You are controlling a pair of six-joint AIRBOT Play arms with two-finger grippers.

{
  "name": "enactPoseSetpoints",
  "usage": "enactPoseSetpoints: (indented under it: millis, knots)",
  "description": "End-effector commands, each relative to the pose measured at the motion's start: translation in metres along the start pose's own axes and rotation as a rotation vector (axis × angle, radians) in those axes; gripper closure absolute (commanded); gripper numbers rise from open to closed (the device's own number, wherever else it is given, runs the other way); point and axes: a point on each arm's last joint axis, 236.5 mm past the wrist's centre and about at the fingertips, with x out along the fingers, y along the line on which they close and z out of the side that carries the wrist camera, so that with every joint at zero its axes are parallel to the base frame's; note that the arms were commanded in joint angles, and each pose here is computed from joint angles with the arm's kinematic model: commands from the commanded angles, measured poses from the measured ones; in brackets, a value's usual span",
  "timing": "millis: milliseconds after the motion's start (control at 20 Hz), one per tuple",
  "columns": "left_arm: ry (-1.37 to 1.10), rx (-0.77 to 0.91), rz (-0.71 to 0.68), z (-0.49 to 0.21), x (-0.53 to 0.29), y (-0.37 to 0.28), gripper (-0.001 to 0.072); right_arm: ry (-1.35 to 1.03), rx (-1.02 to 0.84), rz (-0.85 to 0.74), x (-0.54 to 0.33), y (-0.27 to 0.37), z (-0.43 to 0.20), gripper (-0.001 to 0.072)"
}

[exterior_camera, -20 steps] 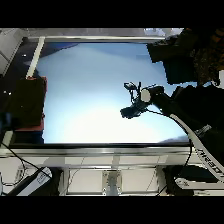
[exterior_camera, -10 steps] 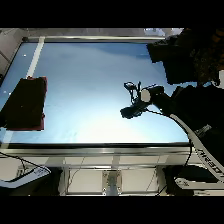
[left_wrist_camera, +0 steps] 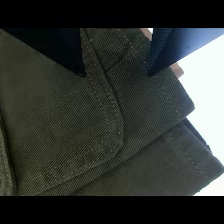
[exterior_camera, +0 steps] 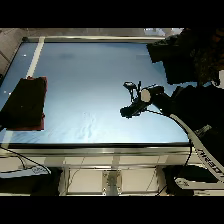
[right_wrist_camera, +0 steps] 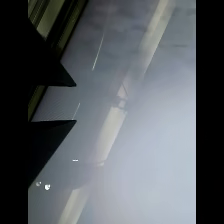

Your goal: Fold the clothes and pants, and hang the long-sleeved shirts on hangers.

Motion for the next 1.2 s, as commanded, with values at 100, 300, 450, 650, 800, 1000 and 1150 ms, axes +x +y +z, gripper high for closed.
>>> enactPoseSetpoints:
  millis: [100, 300, 450, 650, 800, 1000, 1150]
  knots:
    - [0.047, 0.010, -0.005, -0.010, 0.006, -0.001, 0.0291, -0.003, 0.007, 0.002, 0.000, 0.000, 0.001, 0.0467]
    - [-0.024, -0.004, 0.013, 0.007, -0.007, 0.009, 0.0271, -0.003, 0.007, 0.002, 0.000, 0.000, 0.001, 0.0467]
    - [-0.070, -0.047, 0.039, 0.017, -0.013, 0.031, 0.0272, -0.005, 0.007, 0.002, 0.000, 0.000, 0.001, 0.0467]
    - [0.002, -0.048, 0.036, 0.000, 0.010, 0.039, 0.0272, -0.005, 0.011, 0.004, 0.000, 0.001, 0.001, 0.0467]
    - [-0.007, -0.020, 0.027, 0.002, 0.021, 0.025, 0.0287, -0.004, 0.037, 0.016, 0.000, 0.004, 0.001, 0.0466]
    - [-0.036, 0.030, 0.006, 0.019, 0.014, 0.003, 0.0629, -0.003, 0.044, 0.027, 0.000, 0.006, 0.001, 0.0467]
    - [-0.065, 0.044, -0.002, 0.030, -0.001, -0.005, 0.0695, -0.003, 0.045, 0.027, 0.000, 0.006, 0.001, 0.0467]
